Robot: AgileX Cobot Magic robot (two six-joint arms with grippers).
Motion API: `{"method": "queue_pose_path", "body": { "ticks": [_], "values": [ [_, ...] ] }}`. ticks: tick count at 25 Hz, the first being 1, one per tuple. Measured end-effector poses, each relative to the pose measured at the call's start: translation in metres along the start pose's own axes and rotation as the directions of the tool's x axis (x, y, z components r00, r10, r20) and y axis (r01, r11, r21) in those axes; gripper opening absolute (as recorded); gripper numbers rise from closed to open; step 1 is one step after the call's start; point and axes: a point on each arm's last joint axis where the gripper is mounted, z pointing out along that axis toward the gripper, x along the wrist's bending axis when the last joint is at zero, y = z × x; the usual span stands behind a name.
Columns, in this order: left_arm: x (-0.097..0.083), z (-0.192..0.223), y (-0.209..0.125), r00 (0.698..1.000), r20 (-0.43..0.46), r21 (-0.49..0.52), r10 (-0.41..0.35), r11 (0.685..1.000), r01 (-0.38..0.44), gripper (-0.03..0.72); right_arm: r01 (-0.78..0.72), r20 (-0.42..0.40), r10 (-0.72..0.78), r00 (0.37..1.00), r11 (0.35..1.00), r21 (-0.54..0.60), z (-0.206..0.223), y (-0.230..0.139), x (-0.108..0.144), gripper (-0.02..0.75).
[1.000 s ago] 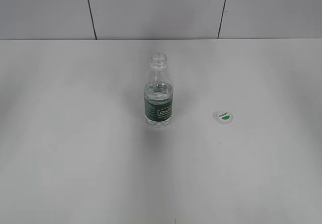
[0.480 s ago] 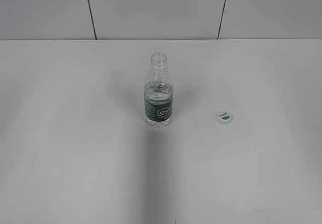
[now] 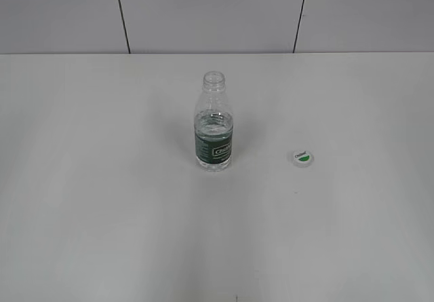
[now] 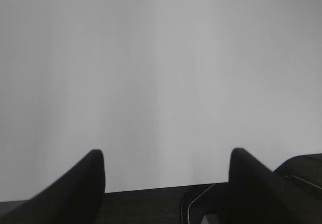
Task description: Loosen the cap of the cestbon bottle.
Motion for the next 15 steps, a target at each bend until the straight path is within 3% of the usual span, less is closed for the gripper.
{"method": "queue_pose_path", "body": {
  "ticks": [9, 15],
  "values": [
    [-0.007, -0.003, -0.042, 1.0, 0.011, -0.099, -0.008, 0.995, 0.009, 0.466, -0.031, -0.012, 0.032, 0.999, 0.996, 0.088, 0.015, -0.048, 0.008, 0.589],
    [-0.008, -0.01, -0.052, 1.0, 0.001, -0.241, -0.01, 0.971, 0.01, 0.465, -0.027, 0.003, 0.027, 1.0, 0.998, 0.063, 0.015, -0.075, 0.012, 0.588]
  ]
}}
